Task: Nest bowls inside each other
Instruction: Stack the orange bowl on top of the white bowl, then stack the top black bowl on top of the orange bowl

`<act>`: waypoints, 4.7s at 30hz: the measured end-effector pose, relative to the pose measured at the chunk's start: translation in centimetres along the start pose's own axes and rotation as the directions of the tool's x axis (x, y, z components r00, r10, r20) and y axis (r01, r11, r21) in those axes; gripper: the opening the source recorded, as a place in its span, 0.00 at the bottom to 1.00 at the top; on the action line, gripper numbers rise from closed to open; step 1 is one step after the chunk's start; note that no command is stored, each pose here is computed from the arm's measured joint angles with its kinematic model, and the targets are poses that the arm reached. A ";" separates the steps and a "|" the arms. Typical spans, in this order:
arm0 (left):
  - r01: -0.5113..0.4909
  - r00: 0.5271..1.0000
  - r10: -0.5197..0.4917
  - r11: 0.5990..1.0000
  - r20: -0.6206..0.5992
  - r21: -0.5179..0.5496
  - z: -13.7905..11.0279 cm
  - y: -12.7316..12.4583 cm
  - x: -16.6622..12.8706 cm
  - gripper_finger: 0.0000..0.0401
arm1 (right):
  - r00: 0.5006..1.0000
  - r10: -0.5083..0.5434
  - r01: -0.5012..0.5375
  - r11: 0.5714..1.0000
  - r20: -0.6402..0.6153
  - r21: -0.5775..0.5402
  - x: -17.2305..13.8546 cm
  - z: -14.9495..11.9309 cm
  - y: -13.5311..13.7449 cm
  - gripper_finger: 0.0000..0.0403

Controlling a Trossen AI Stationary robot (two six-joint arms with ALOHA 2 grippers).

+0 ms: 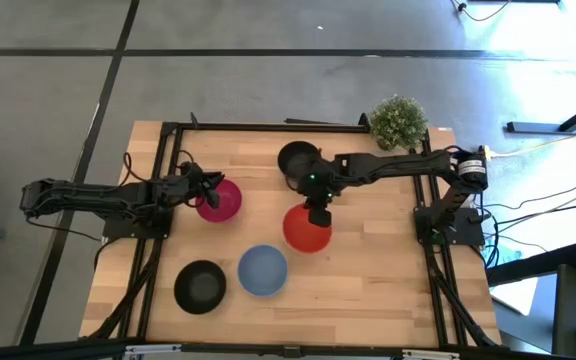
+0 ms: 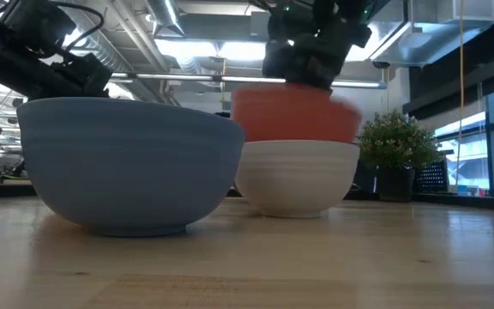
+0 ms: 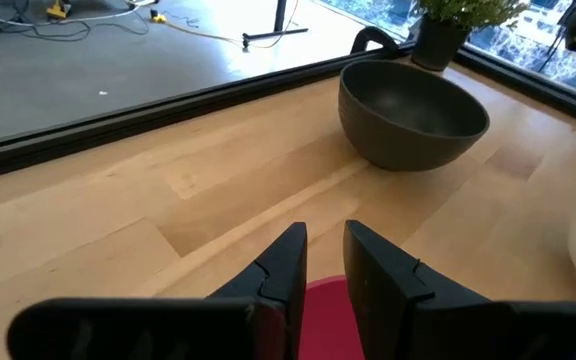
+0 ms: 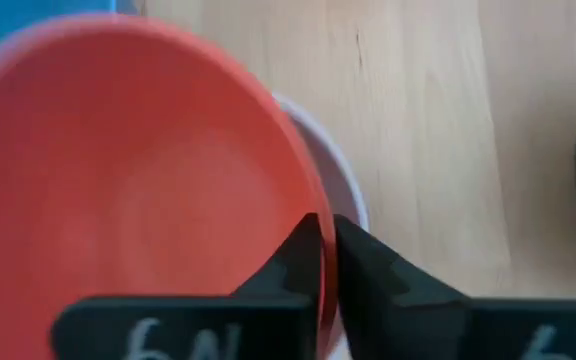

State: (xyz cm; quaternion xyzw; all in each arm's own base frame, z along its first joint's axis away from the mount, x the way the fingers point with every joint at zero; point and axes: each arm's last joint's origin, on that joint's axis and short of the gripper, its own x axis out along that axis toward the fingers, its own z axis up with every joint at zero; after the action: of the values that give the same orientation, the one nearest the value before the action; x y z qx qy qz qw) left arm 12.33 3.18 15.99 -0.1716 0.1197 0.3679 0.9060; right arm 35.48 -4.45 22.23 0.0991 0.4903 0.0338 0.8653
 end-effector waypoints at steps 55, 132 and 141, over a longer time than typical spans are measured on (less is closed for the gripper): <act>-0.032 0.997 0.034 0.999 -0.062 0.025 -0.7 0.4 0.0 0.16 | 0.998 -0.070 0.070 0.997 0.002 -0.012 0.6 3.4 -8.9 0.47; -0.035 0.997 0.037 0.999 -0.066 0.022 -0.7 0.4 0.0 0.16 | 0.998 -0.010 0.008 1.000 0.065 0.028 3.8 2.1 -11.8 0.07; -0.036 0.997 0.037 0.999 -0.067 0.022 -0.7 0.4 0.0 0.16 | 0.999 -0.015 0.014 1.000 0.037 0.020 3.6 2.4 -11.2 0.03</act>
State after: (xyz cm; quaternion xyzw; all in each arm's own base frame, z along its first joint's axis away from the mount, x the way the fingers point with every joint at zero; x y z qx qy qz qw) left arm 11.96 3.14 15.25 -0.1722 0.1569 0.3771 0.8964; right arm 38.98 -15.18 18.16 0.1046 0.4751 0.0207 0.8735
